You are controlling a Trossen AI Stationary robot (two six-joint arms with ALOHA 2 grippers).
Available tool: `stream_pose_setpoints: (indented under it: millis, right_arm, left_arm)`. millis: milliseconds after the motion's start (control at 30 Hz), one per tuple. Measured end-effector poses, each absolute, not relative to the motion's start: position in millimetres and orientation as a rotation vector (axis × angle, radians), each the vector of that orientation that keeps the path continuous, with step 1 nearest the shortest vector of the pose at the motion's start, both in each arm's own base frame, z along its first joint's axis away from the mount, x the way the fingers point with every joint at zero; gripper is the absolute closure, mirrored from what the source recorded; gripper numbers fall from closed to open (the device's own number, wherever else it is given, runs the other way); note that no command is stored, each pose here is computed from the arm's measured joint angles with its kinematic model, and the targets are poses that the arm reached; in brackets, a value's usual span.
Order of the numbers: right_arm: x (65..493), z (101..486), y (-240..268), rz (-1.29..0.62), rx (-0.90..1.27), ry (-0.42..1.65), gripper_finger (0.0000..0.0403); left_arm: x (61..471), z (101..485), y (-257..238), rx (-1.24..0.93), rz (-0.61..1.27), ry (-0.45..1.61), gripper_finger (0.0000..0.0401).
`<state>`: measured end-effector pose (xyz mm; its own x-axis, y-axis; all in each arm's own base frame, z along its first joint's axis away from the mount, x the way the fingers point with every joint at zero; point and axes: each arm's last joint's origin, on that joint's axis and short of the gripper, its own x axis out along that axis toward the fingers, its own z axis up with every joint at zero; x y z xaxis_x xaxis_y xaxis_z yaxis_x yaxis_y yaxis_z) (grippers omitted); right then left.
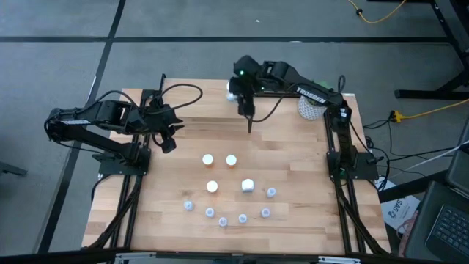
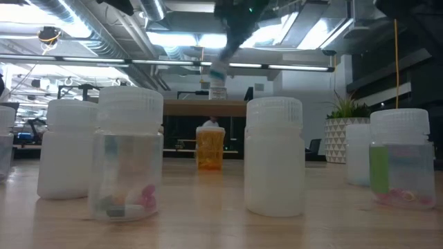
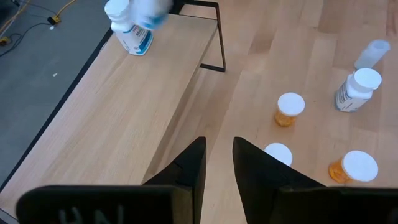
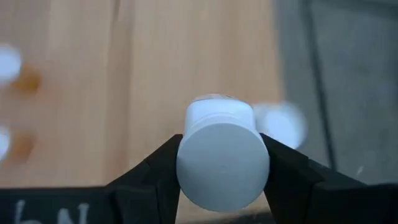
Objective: Pick and place medicine bottles onto shelf by color
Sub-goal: Put the top blue pill bottle on the shelf aligned with the blue pill bottle
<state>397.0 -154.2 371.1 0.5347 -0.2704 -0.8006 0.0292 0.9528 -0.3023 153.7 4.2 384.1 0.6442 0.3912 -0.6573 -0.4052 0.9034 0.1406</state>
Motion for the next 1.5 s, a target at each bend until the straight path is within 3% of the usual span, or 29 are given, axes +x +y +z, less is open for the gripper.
stream_pose_setpoints:
  millis: [100, 733, 1100, 1500]
  right_arm:
    - [393, 357, -152, -0.147, -0.212, 1.093, 0.0222]
    - [403, 336, -171, -0.123, -0.194, 1.068, 0.022]
    - [400, 336, -179, -0.138, -0.183, 1.069, 0.0174]
    - [404, 352, -178, -0.193, -0.232, 0.995, 0.0154]
  left_arm:
    - [154, 384, 5, -0.015, 0.465, 0.741, 0.0328]
    - [154, 384, 5, -0.01, 0.475, 0.739, 0.0328]
    - [154, 384, 5, -0.01, 0.475, 0.739, 0.0328]
    - [154, 384, 5, -0.01, 0.476, 0.739, 0.0328]
